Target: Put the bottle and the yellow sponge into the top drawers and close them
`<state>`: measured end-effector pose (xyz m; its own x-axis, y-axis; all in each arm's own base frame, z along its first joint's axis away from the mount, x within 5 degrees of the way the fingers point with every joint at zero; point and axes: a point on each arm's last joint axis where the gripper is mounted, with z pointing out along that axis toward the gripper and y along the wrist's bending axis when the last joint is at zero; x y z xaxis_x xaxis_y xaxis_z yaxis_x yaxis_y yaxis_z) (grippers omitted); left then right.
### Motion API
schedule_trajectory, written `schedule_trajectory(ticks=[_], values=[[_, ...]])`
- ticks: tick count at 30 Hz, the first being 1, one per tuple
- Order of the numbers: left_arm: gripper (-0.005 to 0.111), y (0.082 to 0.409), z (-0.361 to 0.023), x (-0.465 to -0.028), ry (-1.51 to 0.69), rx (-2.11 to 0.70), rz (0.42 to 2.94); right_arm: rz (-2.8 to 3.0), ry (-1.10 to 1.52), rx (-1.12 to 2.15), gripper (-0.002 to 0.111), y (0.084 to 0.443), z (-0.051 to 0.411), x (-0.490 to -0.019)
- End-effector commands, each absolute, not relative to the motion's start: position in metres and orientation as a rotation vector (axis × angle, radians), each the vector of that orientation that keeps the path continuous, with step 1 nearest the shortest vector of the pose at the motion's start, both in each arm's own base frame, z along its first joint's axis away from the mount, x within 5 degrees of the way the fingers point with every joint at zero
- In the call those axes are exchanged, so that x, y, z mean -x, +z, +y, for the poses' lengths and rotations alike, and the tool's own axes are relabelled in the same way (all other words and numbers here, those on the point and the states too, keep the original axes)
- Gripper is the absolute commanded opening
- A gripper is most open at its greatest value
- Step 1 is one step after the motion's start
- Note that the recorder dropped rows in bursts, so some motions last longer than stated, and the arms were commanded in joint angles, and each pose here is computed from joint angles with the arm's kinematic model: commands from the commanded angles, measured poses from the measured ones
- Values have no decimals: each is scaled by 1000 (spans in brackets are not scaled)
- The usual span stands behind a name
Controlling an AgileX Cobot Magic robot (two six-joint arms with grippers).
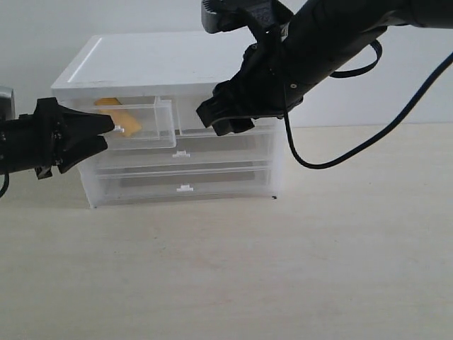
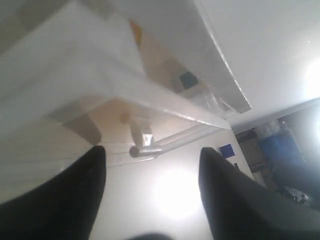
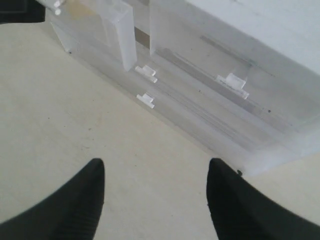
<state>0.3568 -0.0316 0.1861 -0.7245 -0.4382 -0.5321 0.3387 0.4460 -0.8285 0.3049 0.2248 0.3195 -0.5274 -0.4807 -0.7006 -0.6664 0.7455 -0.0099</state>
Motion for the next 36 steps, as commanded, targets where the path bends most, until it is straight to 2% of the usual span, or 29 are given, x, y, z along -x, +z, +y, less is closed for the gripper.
schedule_trajectory(ticks=[1, 11, 15, 17, 18, 20, 22, 25, 27, 36], values=[[53, 192, -30, -366, -1331, 91, 1955, 2208, 339, 840, 54, 325, 221, -305], [53, 208, -25, -385, -1236, 83, 1974, 2203, 343, 836, 54, 325, 221, -306], [53, 211, -31, -378, -1320, -31, 1966, 2202, 338, 847, 54, 324, 221, -306], [47, 215, -32, -373, -1401, -94, 1933, 2200, 337, 853, 54, 324, 221, -306], [38, 216, -31, -369, -1430, -125, 1928, 2203, 338, 848, 53, 322, 221, -305], [18, 213, -27, -366, -1421, -125, 1933, 2212, 336, 842, 44, 313, 219, -302], [4, 212, -25, -360, -1410, -126, 1934, 2194, 336, 829, 35, 307, 216, -300], [4, 210, -27, -343, -1379, -163, 1931, 2152, 351, 778, 17, 306, 212, -295], [4, 211, -30, -323, -1357, -167, 1911, 2120, 382, 705, 0, 308, 205, -286], [4, 239, -44, -248, -1254, -285, 1810, 2001, 476, 543, 0, 317, 168, -235]])
